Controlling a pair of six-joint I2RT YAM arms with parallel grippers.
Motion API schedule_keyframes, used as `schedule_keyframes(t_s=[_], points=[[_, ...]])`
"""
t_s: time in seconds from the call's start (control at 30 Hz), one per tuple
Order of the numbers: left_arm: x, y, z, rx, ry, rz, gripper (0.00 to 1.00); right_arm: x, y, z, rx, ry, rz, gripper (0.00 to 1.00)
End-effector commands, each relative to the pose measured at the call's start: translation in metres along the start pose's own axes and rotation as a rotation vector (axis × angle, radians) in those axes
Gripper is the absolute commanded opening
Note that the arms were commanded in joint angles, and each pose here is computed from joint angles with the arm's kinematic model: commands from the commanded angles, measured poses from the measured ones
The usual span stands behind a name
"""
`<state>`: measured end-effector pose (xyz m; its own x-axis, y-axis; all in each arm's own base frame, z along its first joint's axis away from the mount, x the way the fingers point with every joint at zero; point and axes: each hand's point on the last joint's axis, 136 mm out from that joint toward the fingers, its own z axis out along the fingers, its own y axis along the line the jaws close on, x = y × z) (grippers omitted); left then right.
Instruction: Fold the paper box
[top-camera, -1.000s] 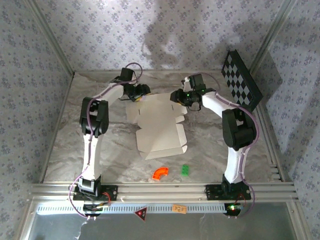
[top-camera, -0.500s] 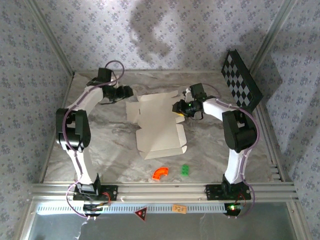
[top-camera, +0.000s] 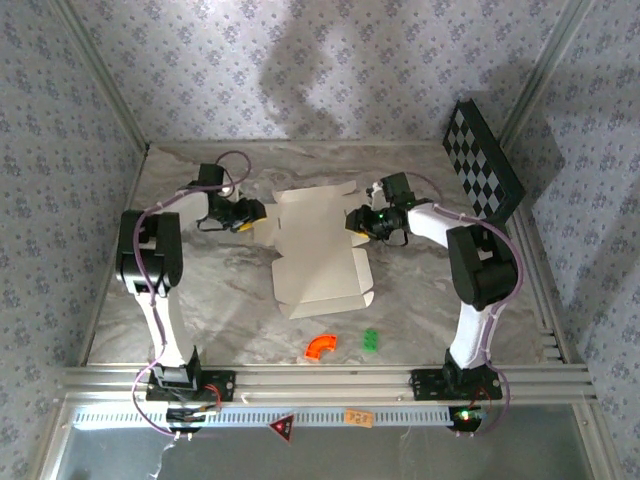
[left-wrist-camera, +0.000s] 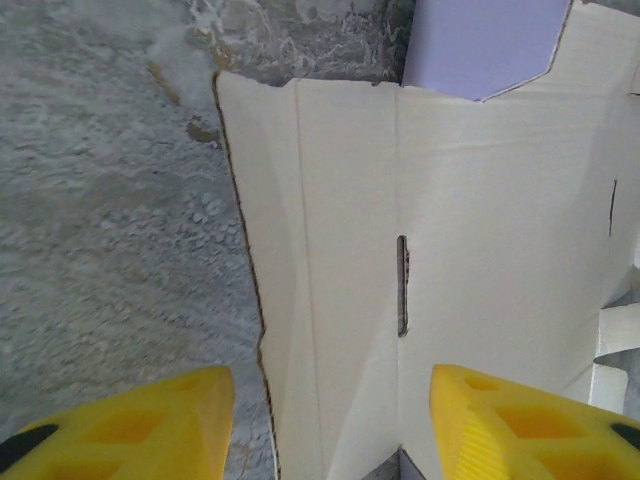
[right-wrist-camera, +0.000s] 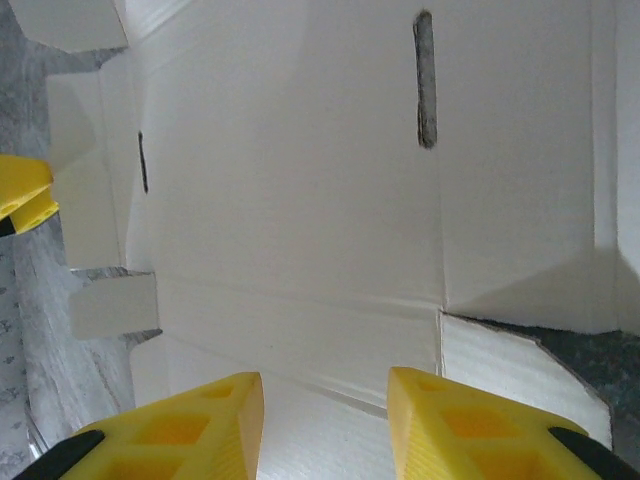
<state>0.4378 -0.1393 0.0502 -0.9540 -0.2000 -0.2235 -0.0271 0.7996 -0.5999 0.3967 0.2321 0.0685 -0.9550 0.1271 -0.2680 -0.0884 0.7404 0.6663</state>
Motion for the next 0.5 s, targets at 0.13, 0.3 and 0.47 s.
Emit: schedule_keyframes(t_s=[0.13,0.3,0.47], points=[[0.004,-0.008,0.019,0.047,0.038,0.016,0.51,0.005,0.012,0.005,-0.036,0.003,-0.02,0.39],[0.007,-0.009,0.026,0.058,0.058,0.02,0.47,0.007,0.01,0.015,-0.047,0.011,-0.014,0.39],[0.005,-0.017,0.025,0.102,0.055,0.023,0.4,0.011,0.006,0.027,-0.08,0.026,0.016,0.39]])
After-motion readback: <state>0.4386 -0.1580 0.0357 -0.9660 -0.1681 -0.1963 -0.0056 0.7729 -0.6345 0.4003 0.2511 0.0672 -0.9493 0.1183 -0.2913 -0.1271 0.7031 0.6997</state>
